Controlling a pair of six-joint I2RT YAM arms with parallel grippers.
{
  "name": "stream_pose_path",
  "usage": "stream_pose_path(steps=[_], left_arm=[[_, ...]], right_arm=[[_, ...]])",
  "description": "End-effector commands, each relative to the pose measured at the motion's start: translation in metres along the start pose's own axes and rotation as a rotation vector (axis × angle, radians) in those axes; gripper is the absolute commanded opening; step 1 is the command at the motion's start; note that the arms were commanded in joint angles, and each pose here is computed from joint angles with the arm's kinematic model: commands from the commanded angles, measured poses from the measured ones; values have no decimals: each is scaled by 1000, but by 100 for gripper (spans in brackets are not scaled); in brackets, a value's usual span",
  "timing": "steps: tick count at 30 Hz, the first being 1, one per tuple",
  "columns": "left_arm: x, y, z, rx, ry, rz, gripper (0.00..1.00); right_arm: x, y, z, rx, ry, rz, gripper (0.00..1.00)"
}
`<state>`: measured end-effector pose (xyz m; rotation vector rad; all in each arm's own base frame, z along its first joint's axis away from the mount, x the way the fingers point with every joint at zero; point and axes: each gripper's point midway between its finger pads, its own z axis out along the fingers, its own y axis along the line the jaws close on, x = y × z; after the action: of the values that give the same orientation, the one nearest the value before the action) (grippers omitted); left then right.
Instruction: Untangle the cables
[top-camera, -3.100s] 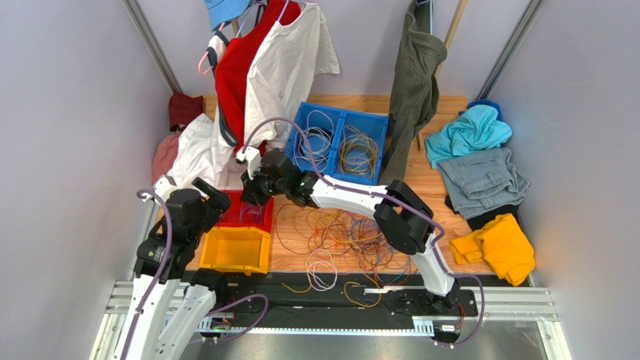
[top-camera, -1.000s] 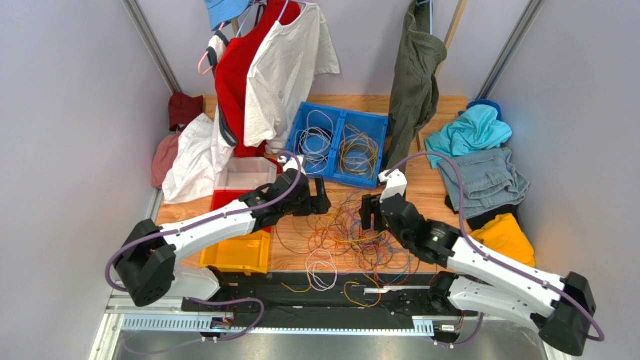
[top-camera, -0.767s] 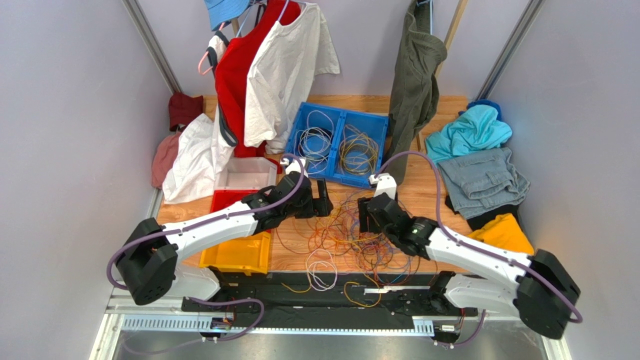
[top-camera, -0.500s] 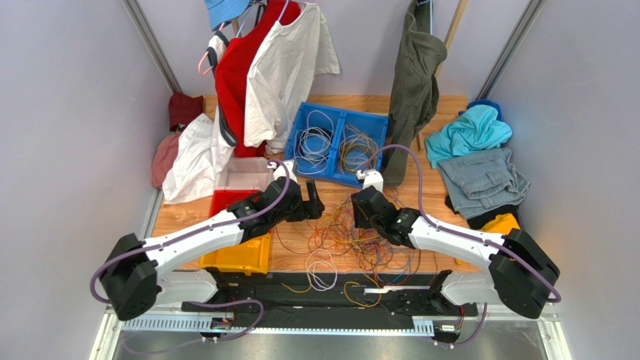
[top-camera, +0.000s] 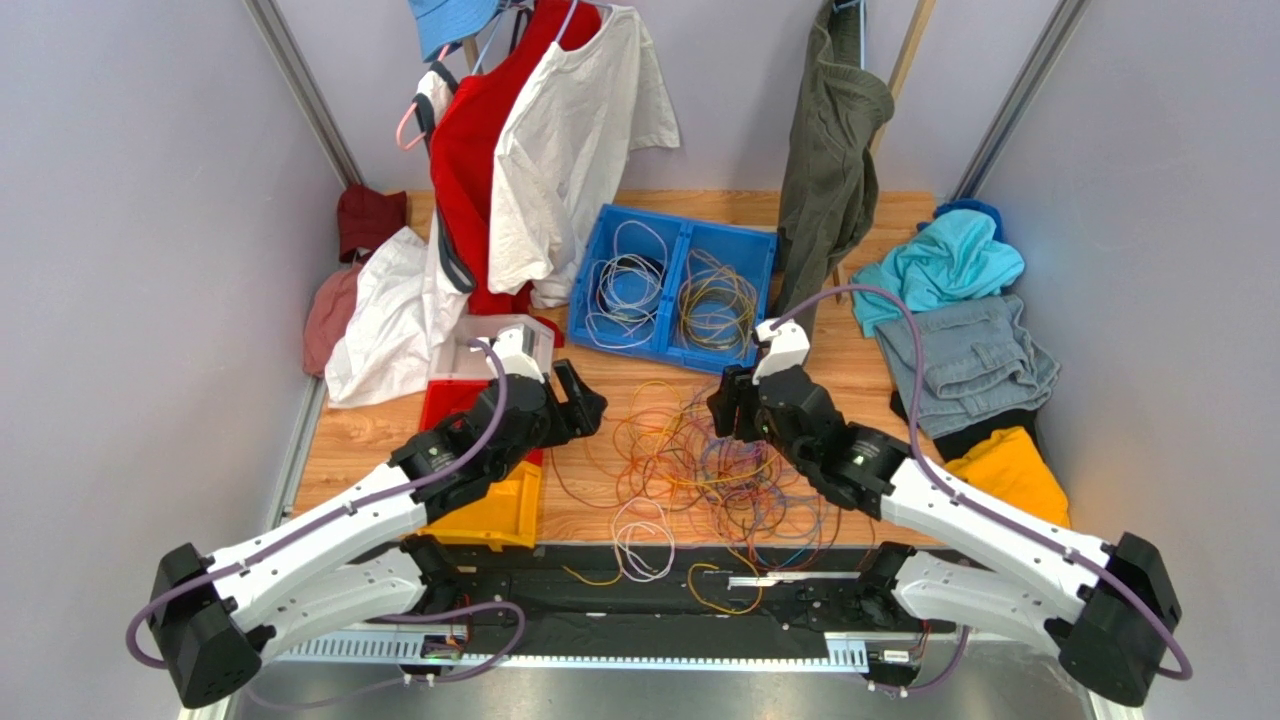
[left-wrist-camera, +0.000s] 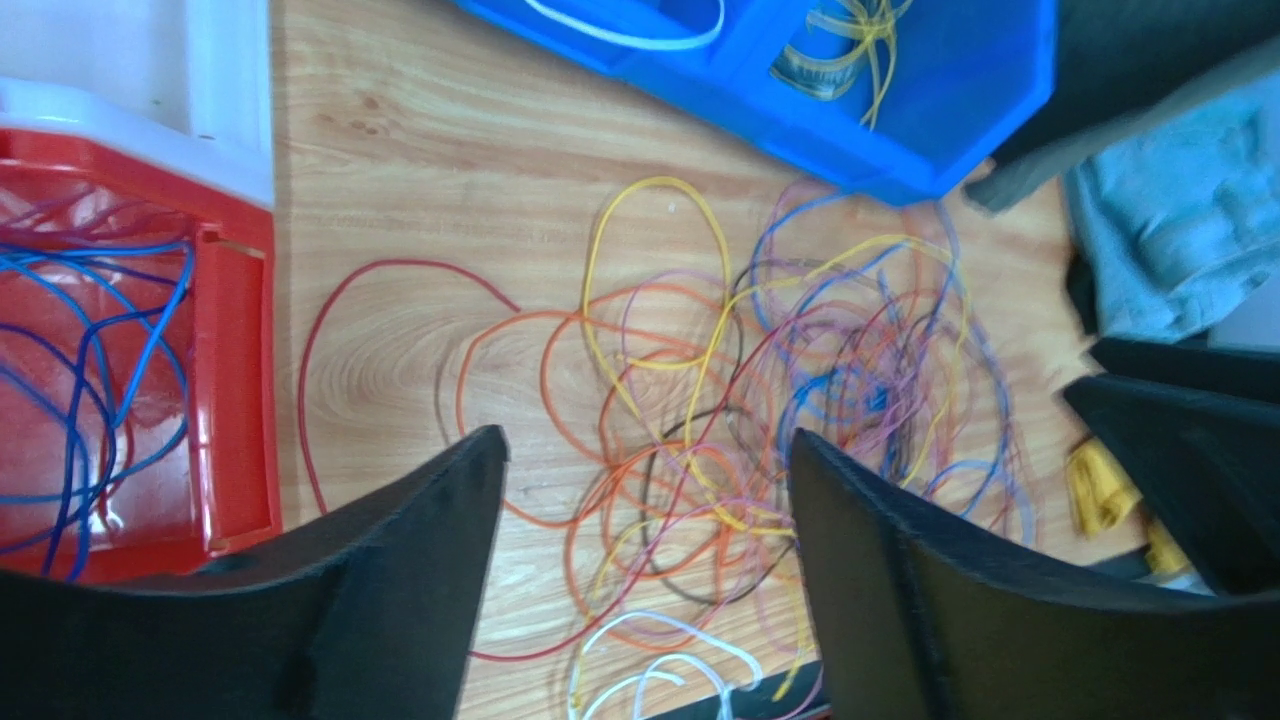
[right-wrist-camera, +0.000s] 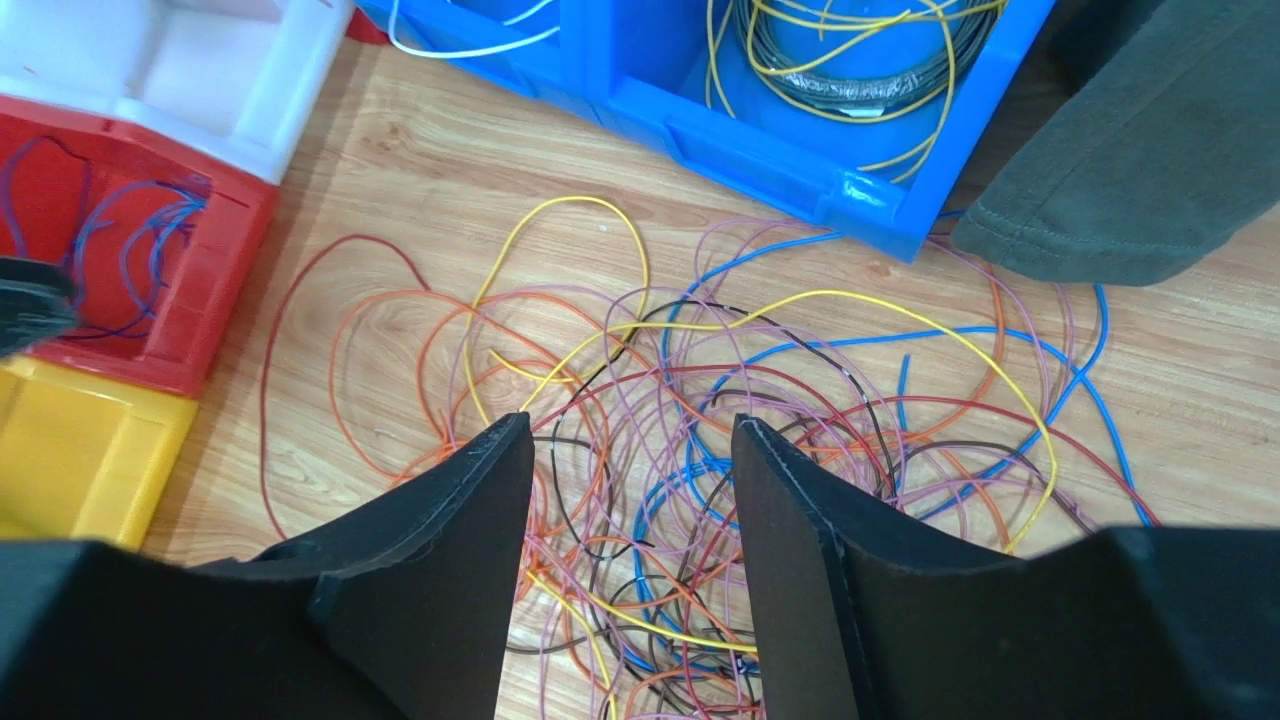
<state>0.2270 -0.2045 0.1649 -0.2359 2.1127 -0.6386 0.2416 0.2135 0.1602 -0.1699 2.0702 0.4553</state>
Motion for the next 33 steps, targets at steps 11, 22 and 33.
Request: stream_pose_path(steps=[11,22,33], left_arm=[[89,0,55,-19,290,22,58],[70,9,64,-83,192,39,67],[93,-1,83,-63,289,71,64]], right_arm=[[23,-16,-17,-6,18,20,56],[38,-20,-13,-5,33,34,56],[47,-25,-23,-24,32,54,55]])
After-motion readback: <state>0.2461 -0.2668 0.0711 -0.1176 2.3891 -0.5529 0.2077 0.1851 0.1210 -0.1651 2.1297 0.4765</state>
